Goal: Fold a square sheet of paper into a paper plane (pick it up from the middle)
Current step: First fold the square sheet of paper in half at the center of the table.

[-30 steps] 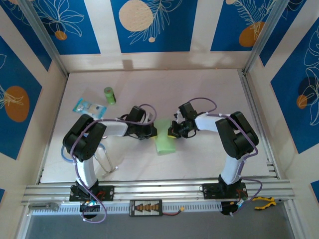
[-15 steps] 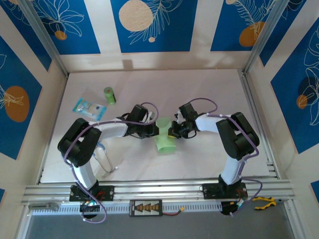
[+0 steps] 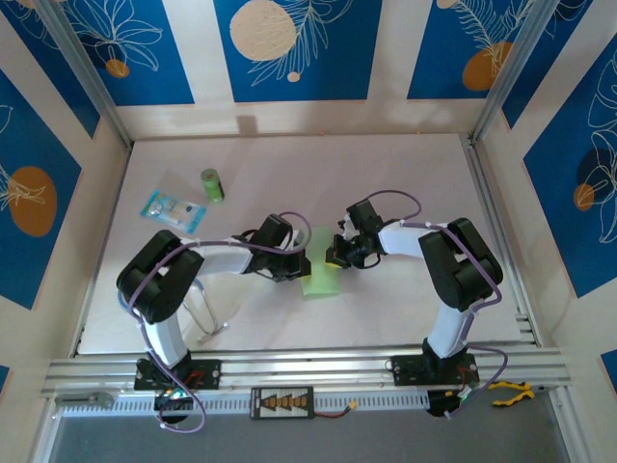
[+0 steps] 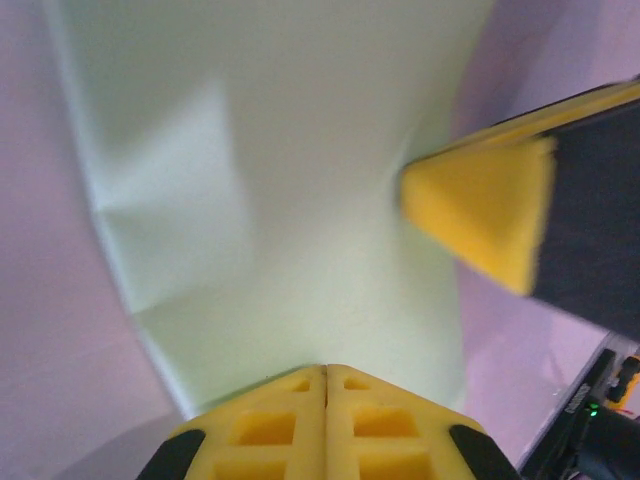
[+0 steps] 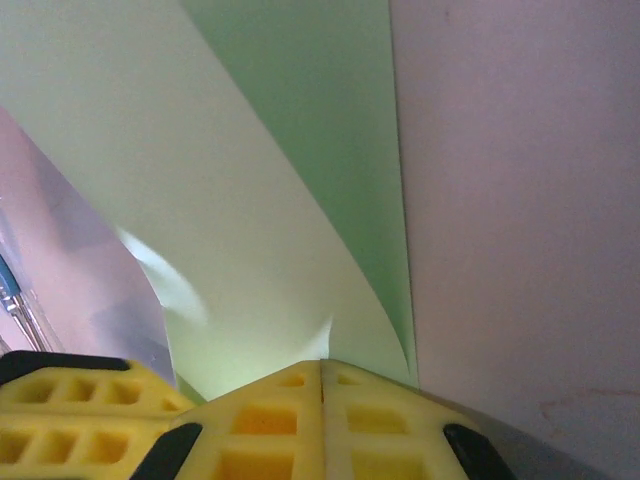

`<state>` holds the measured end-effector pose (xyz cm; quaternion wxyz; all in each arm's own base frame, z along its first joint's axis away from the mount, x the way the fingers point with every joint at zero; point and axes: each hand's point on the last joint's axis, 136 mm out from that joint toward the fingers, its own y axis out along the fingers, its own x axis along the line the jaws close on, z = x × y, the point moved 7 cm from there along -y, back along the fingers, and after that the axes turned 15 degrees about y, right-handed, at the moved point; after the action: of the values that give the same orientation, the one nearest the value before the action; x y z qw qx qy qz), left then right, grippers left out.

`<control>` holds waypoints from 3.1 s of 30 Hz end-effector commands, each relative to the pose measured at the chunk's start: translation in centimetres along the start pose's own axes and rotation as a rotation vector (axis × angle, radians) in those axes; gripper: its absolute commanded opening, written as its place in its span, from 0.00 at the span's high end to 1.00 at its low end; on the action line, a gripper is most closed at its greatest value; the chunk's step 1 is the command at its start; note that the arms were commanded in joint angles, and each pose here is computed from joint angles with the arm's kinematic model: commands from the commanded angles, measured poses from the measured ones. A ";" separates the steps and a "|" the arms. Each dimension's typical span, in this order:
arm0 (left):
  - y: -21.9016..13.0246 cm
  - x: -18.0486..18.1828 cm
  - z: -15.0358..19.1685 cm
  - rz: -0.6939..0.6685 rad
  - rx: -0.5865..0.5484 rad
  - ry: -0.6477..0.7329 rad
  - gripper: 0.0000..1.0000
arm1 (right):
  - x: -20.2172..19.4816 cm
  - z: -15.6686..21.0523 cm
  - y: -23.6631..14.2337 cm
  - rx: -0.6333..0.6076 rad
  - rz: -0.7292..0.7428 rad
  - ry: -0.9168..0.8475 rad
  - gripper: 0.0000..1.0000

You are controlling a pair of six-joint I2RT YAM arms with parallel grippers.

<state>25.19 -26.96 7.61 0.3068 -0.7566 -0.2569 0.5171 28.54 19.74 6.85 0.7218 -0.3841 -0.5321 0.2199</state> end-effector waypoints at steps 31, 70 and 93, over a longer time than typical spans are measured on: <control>0.4 0.6 4.6 0.041 0.127 0.043 1.00 | -5.0 1.0 0.5 0.001 0.212 0.109 1.00; -1.0 -0.3 7.8 0.089 0.205 0.146 0.98 | -5.5 1.0 0.4 0.001 0.213 0.111 1.00; -2.3 -0.9 -5.6 0.168 -0.104 0.104 0.98 | -4.2 0.2 0.4 0.052 0.177 0.002 1.00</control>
<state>29.36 -26.13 11.05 0.2532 -0.8077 -0.2256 0.4823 28.54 19.08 6.90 0.7075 -0.3700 -0.5507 0.2433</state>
